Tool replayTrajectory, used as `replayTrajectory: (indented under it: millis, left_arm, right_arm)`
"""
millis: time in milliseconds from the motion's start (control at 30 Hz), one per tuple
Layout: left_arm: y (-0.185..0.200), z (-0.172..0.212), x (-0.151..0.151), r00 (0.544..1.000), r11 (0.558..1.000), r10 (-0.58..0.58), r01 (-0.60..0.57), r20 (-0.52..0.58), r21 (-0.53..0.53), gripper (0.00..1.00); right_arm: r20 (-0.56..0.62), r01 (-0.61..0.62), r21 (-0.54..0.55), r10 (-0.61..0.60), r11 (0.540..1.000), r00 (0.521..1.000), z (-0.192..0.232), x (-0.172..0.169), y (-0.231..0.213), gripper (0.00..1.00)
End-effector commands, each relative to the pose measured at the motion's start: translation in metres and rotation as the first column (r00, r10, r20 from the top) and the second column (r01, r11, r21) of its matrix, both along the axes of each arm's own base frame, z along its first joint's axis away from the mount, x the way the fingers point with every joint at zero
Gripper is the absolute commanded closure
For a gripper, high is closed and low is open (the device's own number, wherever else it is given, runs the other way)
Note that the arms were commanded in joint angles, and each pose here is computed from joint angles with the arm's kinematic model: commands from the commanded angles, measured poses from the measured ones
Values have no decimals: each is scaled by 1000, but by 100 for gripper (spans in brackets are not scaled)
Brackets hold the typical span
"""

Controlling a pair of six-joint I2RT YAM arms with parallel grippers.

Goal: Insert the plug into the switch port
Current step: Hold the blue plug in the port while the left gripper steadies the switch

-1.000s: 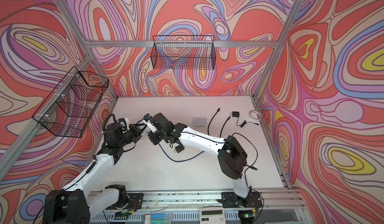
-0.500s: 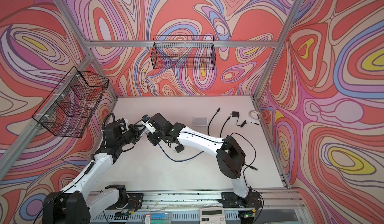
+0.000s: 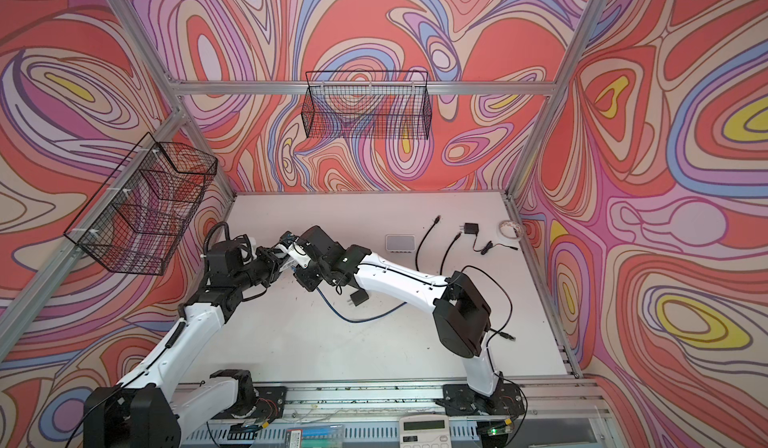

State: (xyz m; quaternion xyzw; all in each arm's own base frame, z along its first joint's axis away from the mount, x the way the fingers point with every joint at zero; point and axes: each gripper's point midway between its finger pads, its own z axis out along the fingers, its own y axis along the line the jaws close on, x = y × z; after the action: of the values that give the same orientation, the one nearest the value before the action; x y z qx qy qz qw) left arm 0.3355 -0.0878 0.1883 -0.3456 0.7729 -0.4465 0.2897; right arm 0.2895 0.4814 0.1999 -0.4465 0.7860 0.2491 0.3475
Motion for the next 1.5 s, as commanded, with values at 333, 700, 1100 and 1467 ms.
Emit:
replayTrajectory:
  millis: [333,700,1100,1467]
  left_arm:
    - [-38,-2,-27,980,978,-189,182,-56,-104,100]
    - [-38,-3,-31,982,978,-185,180,-38,-108,100]
    - [-36,-2,-32,984,980,-177,172,-38,-105,100]
    - [-36,-1,-34,980,979,-196,194,-19,-66,100]
  right_arm:
    - [199,67,299,-131,952,971,85,37,35,100]
    - [188,170,281,-228,944,955,80,53,28,100]
    - [188,236,241,-284,941,940,71,58,16,100]
    - [122,215,261,-253,941,960,74,46,17,100]
